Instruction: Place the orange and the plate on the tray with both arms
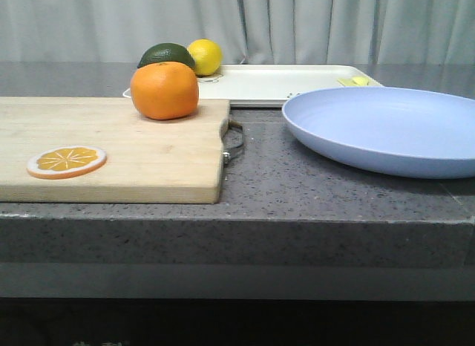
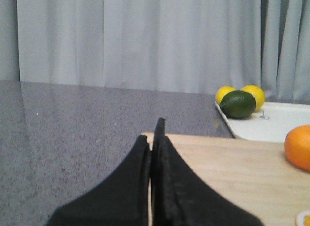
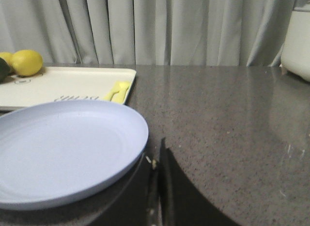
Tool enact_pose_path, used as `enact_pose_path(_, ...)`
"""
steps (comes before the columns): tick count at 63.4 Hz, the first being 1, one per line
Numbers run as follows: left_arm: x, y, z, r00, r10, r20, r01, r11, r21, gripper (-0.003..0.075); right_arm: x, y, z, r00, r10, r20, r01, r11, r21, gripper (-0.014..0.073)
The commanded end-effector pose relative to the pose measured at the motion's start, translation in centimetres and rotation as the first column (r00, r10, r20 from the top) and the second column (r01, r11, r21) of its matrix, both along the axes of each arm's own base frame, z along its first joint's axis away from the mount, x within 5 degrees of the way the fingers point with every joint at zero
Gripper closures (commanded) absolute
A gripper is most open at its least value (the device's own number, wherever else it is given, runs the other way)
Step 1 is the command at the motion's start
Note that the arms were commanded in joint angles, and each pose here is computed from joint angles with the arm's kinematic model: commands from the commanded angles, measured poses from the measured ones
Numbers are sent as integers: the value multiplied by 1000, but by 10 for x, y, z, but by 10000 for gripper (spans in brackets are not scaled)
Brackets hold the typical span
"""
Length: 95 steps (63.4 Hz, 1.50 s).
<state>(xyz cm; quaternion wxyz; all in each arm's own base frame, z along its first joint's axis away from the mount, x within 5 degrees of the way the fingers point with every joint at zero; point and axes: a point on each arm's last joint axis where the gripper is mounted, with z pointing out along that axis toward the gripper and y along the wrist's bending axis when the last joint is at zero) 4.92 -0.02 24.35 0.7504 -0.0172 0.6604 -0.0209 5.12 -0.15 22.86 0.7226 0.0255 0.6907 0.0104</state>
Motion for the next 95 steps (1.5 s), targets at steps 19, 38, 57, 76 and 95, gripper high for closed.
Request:
enact_pose_path(19,-11,-2,121,999,-18,-33,18,1000,-12,738,-6,-1,112,999,-16,30,16,1000,-14,657)
enact_pose_path(38,24,-2,148,975,-24,-223,22,1000,-13,738,34,-3,134,977,-28,-212,25,1000,-17,657)
enact_pose_path(57,42,-2,142,957,-25,-290,21,1000,-14,738,59,-4,120,939,-29,-342,24,1000,-18,656)
enact_pose_path(76,45,-2,141,954,-26,-299,23,1000,-15,465,66,-4,116,927,-30,-375,18,999,-35,168)
enact_pose_path(95,55,-25,137,915,-225,-334,243,970,13,181,66,3,115,920,28,-391,-33,999,-5,-48)
